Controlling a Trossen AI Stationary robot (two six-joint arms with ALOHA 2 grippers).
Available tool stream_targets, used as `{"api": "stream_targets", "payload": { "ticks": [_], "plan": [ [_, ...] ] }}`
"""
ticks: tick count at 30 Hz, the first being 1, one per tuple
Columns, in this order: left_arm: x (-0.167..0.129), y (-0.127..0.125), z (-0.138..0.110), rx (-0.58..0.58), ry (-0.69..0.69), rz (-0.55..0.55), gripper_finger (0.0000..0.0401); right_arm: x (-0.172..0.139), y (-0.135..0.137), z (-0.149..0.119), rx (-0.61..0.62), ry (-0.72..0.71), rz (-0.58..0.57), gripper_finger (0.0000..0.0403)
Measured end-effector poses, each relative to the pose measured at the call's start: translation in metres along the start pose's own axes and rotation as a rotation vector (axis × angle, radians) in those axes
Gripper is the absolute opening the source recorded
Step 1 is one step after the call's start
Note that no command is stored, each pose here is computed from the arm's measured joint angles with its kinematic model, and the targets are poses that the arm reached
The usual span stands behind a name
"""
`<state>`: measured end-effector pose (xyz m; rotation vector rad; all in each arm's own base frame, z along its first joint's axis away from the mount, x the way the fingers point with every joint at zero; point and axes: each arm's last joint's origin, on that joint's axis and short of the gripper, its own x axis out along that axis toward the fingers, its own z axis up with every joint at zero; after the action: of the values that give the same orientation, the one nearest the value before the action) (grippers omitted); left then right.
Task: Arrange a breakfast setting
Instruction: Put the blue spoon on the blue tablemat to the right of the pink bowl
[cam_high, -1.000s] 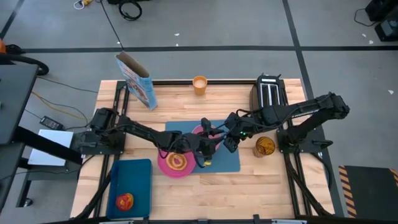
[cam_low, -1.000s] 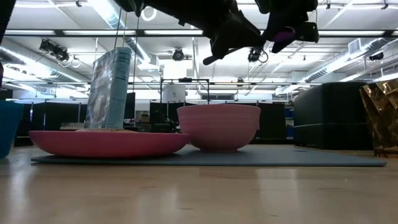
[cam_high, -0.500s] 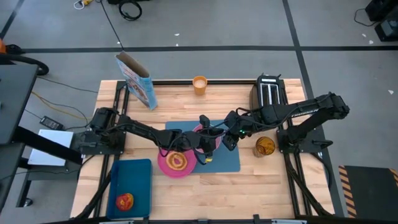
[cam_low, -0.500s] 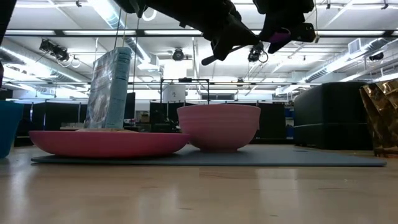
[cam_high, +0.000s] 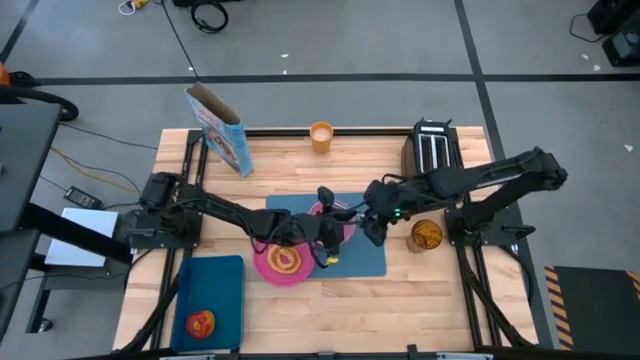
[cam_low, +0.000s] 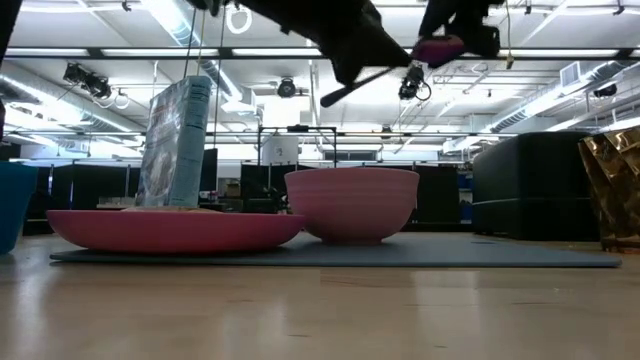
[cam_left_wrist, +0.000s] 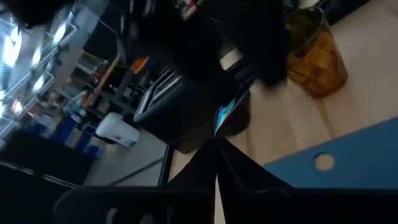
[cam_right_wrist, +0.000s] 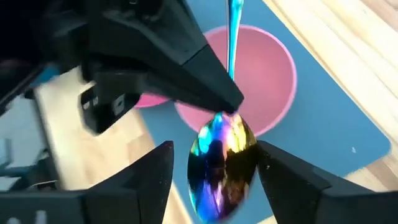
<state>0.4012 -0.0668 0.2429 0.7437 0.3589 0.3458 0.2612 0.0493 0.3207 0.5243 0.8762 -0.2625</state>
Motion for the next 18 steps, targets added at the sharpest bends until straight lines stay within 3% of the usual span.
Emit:
{"api": "stream_targets", "payload": {
  "ticks": [6, 10, 15, 18],
  "plan": [
    [-0.033, 0.022, 0.001, -0.175, -0.027, -0.06, 0.0005, -0.047, 0.01, -0.016, -0.196, -0.215, -0.026, 0.0234],
    [-0.059, 0.039, -0.004, -0.4, -0.129, -0.105, 0.0005, -0.062, 0.024, -0.033, -0.383, -0.345, -0.099, 0.0232],
    [-0.08, 0.051, -0.011, -0.718, -0.388, -0.153, 0.0005, -0.042, 0.037, -0.054, -0.535, -0.424, -0.132, 0.0232],
    [-0.087, 0.051, -0.014, -0.866, -0.551, -0.205, 0.0005, -0.019, 0.044, -0.063, -0.548, -0.511, -0.124, 0.0232]
  ]
}}
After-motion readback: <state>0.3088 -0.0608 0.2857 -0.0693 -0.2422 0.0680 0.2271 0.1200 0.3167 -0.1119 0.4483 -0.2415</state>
